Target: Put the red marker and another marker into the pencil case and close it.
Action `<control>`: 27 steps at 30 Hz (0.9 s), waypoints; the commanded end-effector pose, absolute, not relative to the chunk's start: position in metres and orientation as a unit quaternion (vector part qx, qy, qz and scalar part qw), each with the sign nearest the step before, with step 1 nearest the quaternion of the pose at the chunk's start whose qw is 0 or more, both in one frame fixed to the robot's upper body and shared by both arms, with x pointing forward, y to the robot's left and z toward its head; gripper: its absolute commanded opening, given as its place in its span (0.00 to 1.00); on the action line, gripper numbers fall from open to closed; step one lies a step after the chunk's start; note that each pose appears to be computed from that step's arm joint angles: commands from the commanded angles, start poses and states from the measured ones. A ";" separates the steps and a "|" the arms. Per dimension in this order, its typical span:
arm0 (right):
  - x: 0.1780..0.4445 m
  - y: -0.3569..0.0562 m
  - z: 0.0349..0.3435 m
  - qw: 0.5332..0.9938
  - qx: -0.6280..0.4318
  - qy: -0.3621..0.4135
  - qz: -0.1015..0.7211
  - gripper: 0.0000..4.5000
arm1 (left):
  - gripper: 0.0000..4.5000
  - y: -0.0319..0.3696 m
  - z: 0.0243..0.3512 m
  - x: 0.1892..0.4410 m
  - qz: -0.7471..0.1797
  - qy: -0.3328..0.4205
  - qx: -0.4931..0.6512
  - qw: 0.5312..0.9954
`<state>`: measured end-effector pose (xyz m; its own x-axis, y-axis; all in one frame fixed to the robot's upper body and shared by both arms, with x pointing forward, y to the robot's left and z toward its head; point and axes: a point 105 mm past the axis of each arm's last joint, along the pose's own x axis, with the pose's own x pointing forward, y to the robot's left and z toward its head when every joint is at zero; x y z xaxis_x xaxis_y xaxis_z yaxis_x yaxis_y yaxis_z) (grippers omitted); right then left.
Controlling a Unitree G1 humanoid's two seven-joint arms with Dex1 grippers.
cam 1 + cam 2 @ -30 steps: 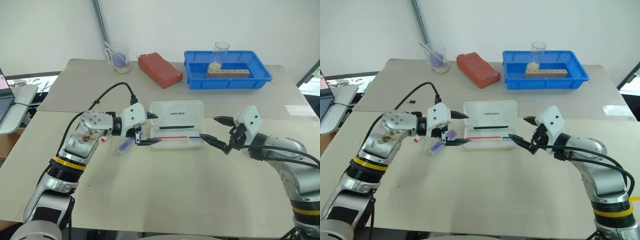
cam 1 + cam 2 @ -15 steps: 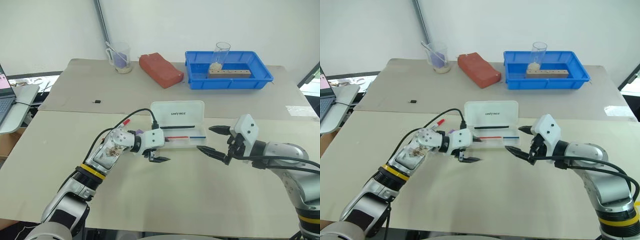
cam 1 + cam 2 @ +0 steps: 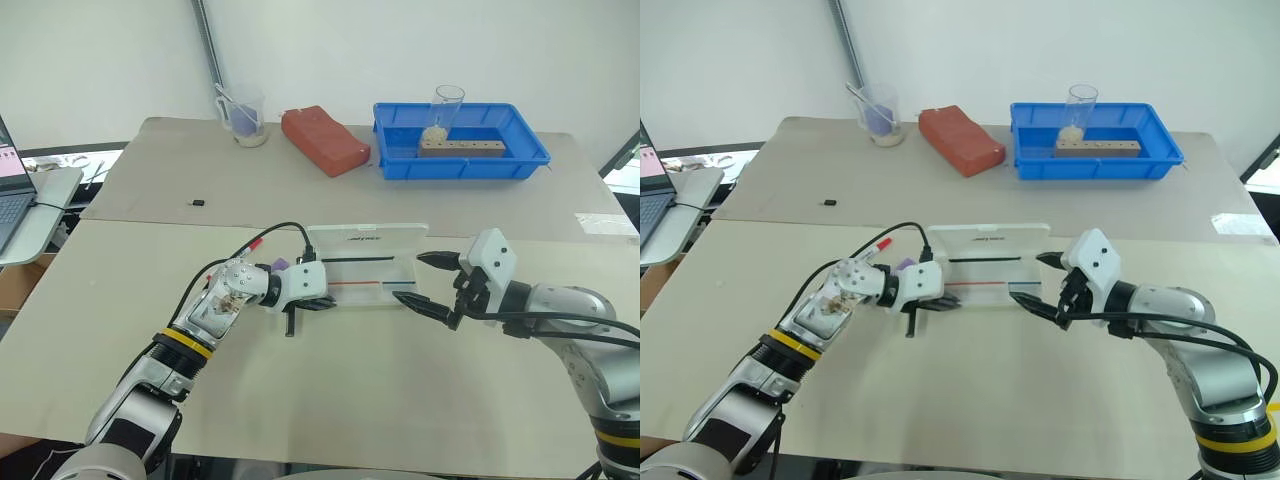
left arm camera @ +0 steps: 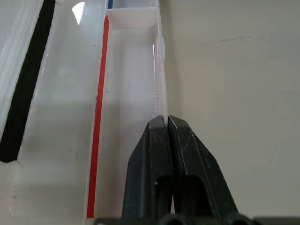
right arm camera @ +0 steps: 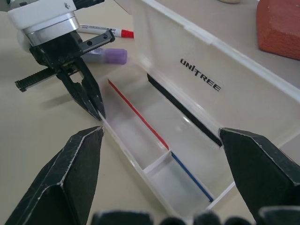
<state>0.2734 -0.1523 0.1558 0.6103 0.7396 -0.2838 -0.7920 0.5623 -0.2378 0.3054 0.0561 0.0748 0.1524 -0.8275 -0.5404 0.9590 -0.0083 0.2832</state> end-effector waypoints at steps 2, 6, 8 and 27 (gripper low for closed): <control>0.264 -0.147 0.167 0.864 -0.183 0.069 0.464 0.96 | 0.01 0.060 0.088 0.283 -0.666 0.101 0.291 0.679; 0.257 -0.148 0.161 0.854 -0.180 0.090 0.480 0.96 | 0.01 0.068 0.082 0.274 -0.668 0.113 0.293 0.675; 0.254 -0.147 0.158 0.852 -0.176 0.097 0.484 0.96 | 0.01 0.069 0.081 0.273 -0.667 0.115 0.293 0.676; 0.252 -0.144 0.162 0.843 -0.168 0.106 0.500 0.96 | 0.98 0.084 0.118 0.268 -0.652 0.070 0.309 0.689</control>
